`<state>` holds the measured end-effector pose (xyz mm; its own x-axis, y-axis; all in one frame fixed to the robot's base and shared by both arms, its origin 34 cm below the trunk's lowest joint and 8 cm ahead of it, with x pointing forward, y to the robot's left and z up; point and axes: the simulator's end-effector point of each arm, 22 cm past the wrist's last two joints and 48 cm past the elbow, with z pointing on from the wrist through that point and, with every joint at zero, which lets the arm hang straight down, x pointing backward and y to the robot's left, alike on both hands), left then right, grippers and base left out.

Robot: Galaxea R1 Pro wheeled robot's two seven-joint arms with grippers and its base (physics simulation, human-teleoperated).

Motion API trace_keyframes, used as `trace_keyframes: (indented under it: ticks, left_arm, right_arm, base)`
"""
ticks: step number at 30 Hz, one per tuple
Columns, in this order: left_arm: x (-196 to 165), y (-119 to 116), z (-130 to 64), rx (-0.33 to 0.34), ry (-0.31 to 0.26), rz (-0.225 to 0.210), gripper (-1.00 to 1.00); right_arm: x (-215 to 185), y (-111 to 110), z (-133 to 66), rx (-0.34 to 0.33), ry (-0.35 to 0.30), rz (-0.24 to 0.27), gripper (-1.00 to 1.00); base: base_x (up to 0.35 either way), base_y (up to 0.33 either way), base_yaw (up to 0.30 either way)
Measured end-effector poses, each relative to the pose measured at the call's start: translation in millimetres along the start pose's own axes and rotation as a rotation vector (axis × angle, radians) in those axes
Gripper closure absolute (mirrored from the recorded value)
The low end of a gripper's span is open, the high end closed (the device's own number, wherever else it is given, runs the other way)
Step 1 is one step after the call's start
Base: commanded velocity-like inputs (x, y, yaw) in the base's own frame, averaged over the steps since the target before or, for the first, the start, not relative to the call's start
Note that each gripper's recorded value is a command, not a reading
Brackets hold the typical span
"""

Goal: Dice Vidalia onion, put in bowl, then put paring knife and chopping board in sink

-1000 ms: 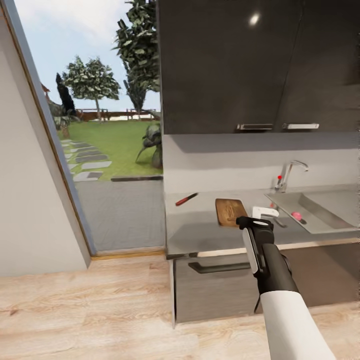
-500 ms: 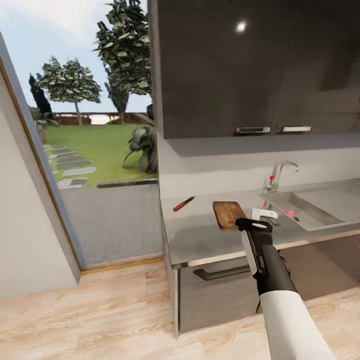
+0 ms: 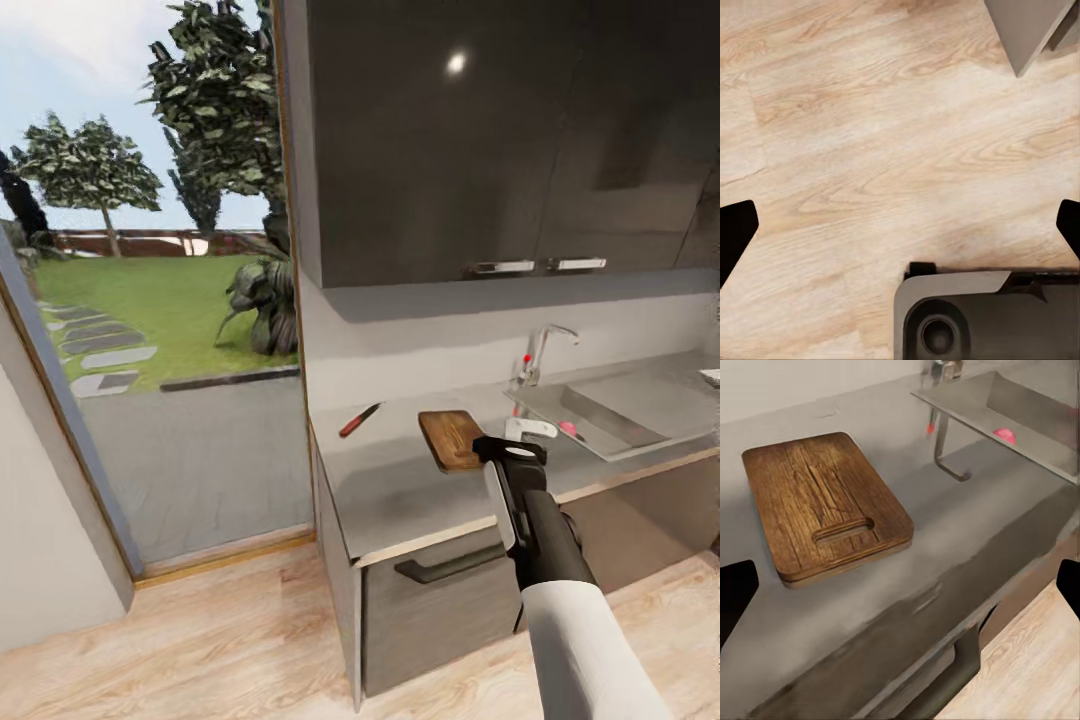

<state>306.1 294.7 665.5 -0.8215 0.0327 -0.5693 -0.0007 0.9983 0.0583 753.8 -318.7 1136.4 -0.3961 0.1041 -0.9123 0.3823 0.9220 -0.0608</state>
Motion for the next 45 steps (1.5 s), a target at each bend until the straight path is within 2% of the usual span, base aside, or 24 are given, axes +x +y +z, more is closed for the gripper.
trace_keyframes:
  ticks: [17,25,31,36,45]
  left_arm:
    - [-7,0,0.5,0.0,-0.019,-0.001,-1.0]
    - [-10,-5,0.8,0.007,-0.025,-0.004,-1.0]
    - [-10,-6,0.8,0.008,-0.026,-0.003,-1.0]
    - [-10,-6,0.8,0.008,-0.026,-0.003,-1.0]
    - [-6,-6,0.0,0.01,-0.016,-0.001,-1.0]
  right_arm:
    - [1,1,-1.9,-0.003,0.002,-0.003,-1.0]
    - [20,9,2.8,-0.011,0.039,-0.02,-1.0]
    - [23,8,3.9,-0.01,0.045,-0.024,-1.0]
    - [43,11,9.1,-0.012,0.089,-0.043,-1.0]
    - [49,16,9.0,-0.02,0.101,-0.046,-1.0]
  base:
    - [0.245,0.158,-0.2]
    - [0.025,0.006,-0.153]
    - [0.001,0.0,-0.019]
    - [0.0,0.0,-0.003]
    - [0.001,0.0,0.0]
